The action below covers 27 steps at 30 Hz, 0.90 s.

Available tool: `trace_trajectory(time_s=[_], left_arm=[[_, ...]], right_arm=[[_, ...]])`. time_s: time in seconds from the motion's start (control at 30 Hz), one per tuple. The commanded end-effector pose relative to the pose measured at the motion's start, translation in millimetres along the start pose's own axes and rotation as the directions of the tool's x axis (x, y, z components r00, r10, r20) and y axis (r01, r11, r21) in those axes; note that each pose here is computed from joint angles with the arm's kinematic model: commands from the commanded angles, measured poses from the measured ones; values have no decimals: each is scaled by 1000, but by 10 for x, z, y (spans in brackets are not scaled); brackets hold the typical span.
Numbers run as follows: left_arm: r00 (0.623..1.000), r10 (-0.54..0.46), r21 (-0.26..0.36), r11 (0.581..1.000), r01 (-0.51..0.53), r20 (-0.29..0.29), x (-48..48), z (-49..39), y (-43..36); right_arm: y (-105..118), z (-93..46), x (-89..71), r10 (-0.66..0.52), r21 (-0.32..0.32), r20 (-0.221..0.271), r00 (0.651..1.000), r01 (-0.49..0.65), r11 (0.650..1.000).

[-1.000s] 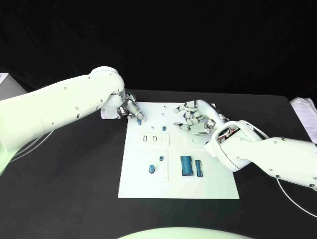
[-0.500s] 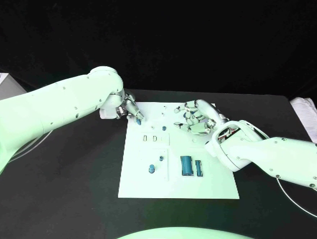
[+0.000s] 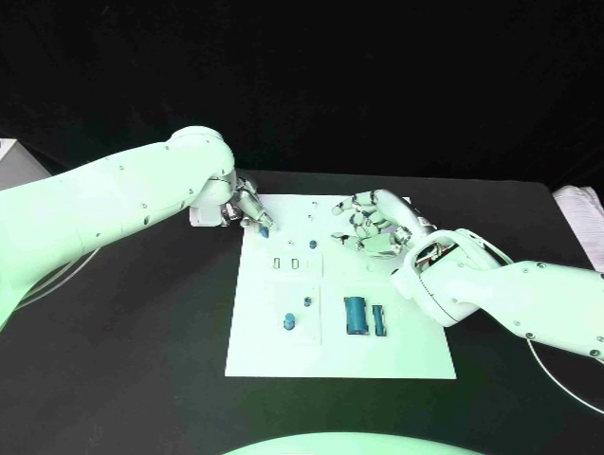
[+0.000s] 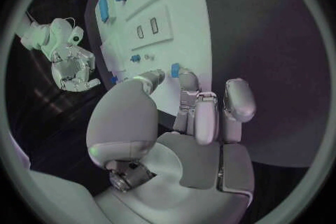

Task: Assemble the parts on the task board

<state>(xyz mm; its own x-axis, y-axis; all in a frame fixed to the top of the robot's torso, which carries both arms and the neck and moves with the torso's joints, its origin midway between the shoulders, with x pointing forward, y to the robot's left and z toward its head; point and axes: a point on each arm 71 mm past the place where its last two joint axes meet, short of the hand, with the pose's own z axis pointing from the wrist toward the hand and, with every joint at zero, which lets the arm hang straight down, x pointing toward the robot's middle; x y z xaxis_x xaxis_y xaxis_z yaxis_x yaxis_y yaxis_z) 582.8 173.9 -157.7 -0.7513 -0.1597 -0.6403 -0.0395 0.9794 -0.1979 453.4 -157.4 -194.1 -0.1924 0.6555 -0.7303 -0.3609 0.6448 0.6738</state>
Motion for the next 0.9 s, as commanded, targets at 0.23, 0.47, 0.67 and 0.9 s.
trace_trajectory(time_s=[0.23, 0.47, 0.67, 0.9], left_arm=[[1000, -3, 18, 1000, 3, -17, 26, -8, -48], [1000, -4, 21, 1000, 5, -18, 32, -12, -56], [1000, -1, 23, 1000, 2, -23, 40, -14, -65], [1000, -3, 19, 1000, 3, -24, 35, -12, -50]], right_arm=[[11, 0, 3, -1, -13, 2, 1000, 1, 1000], [10, 0, 2, -2, -12, 2, 1000, 2, 1000], [10, 0, 3, -1, -12, 1, 1000, 2, 1000], [9, 0, 2, -2, -11, 1, 1000, 2, 1000]])
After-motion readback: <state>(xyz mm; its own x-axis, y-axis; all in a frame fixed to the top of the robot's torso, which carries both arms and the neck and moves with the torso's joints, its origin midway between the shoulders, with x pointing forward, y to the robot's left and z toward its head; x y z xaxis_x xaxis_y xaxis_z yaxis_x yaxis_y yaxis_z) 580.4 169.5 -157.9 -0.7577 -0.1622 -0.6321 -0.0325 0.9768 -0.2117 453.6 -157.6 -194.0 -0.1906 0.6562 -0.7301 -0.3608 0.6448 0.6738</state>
